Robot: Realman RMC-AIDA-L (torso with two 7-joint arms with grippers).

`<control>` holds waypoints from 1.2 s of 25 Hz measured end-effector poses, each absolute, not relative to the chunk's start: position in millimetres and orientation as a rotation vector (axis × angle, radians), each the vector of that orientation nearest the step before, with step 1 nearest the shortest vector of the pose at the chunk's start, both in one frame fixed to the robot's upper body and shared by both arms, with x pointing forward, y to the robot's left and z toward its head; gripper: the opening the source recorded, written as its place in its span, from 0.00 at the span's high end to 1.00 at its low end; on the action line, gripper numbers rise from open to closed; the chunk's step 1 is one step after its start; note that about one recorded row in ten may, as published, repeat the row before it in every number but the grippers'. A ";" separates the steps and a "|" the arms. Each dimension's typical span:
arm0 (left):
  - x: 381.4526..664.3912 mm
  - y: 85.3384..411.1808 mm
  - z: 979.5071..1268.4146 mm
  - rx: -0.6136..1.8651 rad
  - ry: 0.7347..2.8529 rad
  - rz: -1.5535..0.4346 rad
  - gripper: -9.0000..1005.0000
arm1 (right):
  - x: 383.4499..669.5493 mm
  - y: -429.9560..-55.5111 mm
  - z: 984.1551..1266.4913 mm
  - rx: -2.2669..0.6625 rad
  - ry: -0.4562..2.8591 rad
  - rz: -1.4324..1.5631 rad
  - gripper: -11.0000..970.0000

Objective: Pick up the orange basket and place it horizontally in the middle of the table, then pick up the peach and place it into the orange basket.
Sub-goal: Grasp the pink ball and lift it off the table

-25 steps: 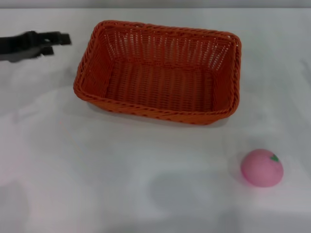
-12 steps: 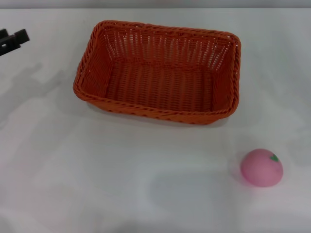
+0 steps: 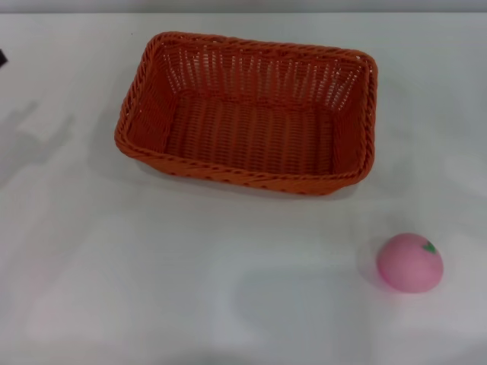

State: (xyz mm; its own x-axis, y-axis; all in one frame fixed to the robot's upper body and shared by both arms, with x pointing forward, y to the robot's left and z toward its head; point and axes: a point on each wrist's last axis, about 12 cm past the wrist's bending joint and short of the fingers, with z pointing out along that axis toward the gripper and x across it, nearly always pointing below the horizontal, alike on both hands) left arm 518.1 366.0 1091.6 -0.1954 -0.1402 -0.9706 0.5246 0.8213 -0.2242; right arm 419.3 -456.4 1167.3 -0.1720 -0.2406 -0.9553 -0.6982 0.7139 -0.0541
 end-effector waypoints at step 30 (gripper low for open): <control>498.0 380.7 1086.3 0.294 1.593 -0.495 0.22 | 488.2 -314.9 1116.1 -1.307 2.319 0.858 0.16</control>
State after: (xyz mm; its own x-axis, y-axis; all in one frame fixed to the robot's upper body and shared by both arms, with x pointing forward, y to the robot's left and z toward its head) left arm 498.0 380.7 1086.3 -0.0885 -0.1064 -0.9904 0.4733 0.8704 -0.1358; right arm 488.2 -314.9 1116.1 -0.5171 -0.6483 -0.5588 -0.8559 0.3931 0.3359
